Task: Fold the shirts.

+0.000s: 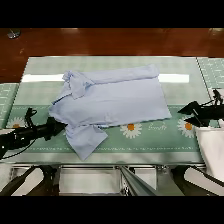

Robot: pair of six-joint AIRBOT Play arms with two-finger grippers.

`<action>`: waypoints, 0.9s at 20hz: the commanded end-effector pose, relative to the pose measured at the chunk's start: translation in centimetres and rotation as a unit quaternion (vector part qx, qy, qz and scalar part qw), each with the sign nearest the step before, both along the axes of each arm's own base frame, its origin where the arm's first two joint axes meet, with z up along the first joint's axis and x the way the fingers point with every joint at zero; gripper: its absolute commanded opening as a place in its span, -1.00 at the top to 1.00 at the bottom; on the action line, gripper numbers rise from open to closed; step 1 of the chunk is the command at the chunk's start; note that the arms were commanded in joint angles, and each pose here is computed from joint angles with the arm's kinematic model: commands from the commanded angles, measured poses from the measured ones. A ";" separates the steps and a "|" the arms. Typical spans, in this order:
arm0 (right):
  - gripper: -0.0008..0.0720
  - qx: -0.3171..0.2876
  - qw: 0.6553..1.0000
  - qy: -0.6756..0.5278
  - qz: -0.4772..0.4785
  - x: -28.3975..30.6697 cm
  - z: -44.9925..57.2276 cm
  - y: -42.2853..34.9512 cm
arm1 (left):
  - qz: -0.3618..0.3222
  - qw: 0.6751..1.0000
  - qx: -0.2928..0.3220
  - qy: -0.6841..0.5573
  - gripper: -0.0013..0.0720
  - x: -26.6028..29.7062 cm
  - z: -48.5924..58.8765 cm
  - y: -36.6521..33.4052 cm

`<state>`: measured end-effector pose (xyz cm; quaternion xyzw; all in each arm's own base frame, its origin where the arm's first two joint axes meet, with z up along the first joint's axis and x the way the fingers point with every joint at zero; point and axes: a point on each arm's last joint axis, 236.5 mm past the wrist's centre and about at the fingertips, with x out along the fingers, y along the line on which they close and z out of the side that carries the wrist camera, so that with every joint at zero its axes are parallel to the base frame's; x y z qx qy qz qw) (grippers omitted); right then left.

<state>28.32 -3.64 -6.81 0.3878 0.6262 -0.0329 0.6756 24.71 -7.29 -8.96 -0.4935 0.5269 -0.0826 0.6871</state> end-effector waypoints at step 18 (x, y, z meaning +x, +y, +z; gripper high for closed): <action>0.93 -0.045 0.951 -0.243 0.185 18.2 17.8 9.5 | 0.030 0.952 -0.036 -0.301 0.91 12.9 23.1 2.8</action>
